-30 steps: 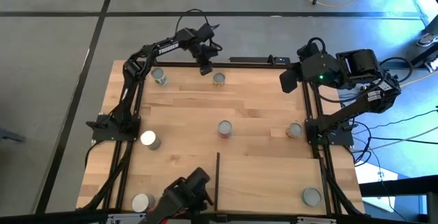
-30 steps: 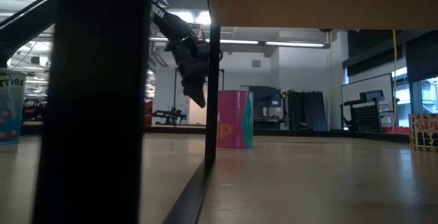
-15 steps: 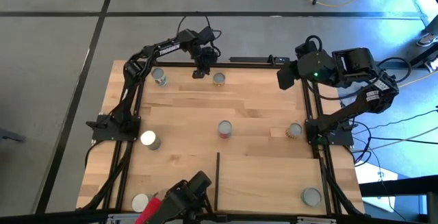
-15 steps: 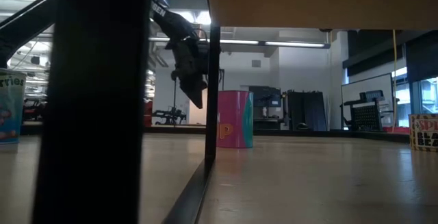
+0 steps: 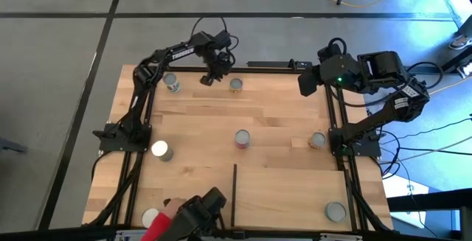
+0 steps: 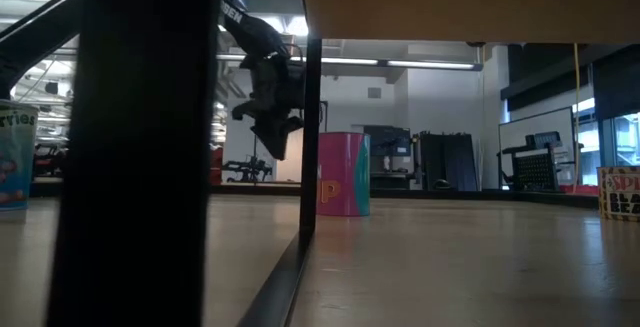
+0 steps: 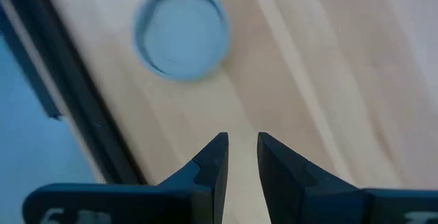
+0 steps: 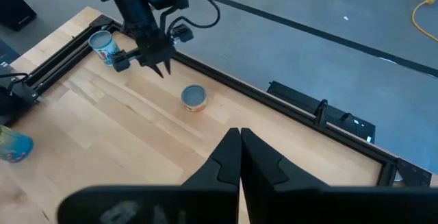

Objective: Pick and place cans onto a shelf
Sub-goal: Put the canned mushroom on the shelf

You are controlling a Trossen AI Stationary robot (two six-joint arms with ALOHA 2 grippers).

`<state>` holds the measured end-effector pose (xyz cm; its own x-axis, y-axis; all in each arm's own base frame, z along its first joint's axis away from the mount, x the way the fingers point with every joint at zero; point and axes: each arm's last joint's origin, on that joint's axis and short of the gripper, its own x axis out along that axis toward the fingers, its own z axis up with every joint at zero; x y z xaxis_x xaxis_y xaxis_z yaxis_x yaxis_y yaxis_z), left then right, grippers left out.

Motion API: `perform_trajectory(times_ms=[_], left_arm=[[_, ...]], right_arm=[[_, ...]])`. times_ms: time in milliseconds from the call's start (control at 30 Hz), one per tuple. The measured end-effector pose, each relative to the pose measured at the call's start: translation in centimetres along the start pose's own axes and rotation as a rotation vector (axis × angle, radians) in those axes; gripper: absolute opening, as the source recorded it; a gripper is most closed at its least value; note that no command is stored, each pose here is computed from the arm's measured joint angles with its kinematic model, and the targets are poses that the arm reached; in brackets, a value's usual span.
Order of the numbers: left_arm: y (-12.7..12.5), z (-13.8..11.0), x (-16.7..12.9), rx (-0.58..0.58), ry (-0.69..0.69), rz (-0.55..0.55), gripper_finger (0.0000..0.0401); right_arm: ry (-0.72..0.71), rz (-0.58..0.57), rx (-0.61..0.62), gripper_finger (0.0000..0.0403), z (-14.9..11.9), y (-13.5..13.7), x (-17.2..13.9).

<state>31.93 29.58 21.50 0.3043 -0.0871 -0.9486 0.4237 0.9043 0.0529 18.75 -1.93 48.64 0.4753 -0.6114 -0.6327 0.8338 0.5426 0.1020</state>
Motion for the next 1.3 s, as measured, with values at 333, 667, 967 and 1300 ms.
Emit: perform_trajectory(times_ms=[333, 667, 967, 1300], left_arm=[[-1.0, -0.9, -3.4, -0.045, -0.08, -0.031, 0.0072], [-1.8, -0.6, -6.6, -0.059, -0.197, 0.006, 0.0072], [-1.9, 1.7, -5.1, 0.077, -0.206, 0.035, 0.0072], [-2.2, 1.3, -3.6, 0.125, -0.198, 0.02, 0.0072]], right_arm=[[0.0, 0.001, 0.002, 0.0005, 0.0, 0.0, 0.0], [-0.001, 0.002, 0.029, 0.0005, 0.0, 0.0, 0.0], [0.006, 0.008, 0.027, 0.0005, 0.0, 0.0, 0.0], [0.017, 0.02, 0.022, 0.0005, 0.0, 0.0, 0.0]])
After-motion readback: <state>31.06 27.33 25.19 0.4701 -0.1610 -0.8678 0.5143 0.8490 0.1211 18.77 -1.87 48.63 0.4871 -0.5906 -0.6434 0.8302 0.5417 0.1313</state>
